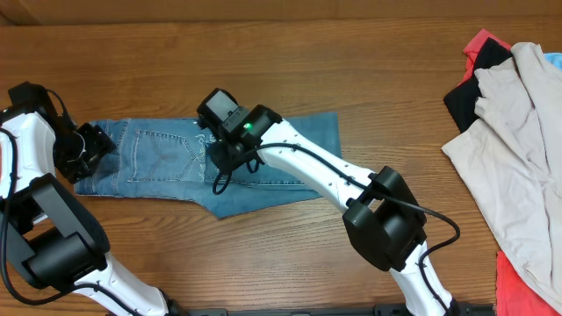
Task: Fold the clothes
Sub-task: 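Release the hems and move the right gripper to the folded edge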
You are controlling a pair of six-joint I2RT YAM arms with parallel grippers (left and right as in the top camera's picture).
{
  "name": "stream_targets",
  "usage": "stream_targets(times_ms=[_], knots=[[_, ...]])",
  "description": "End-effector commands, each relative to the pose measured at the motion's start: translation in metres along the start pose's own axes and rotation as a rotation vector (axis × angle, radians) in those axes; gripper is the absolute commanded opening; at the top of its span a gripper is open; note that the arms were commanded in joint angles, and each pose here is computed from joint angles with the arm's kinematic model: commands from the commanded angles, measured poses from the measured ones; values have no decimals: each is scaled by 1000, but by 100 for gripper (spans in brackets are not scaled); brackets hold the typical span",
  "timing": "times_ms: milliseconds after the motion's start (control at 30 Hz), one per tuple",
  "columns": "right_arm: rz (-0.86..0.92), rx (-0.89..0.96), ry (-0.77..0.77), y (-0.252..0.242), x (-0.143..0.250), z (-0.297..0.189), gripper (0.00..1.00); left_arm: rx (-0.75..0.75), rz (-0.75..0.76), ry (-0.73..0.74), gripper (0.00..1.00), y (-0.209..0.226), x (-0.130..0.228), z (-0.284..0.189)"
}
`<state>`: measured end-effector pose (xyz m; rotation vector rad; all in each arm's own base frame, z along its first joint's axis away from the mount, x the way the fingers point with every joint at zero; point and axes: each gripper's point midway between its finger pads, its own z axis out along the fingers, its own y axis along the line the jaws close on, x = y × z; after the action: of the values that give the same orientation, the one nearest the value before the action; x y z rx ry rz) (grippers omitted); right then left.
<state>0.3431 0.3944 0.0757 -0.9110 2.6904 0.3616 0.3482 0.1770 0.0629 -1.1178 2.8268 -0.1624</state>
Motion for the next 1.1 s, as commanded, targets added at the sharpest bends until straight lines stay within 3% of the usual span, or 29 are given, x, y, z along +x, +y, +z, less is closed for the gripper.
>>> stream_targets(times_ms=[0,167,333,600,1067], knots=[[118,74,-89,-40,-25,-45,45,-19,39,-30,75,-1,-8,-2],[219,122,-32,-90,-6,-82,48,-1,181,-120,79,-3,-31,-5],[282,149,52,-114,16,-86,48,-21,187,-192,83,3,-49,-6],[294,151,61,-117,19,-87,48,-65,180,-249,85,15,-63,1],[303,142,69,-115,20,-86,48,-72,147,-9,81,29,-31,91]])
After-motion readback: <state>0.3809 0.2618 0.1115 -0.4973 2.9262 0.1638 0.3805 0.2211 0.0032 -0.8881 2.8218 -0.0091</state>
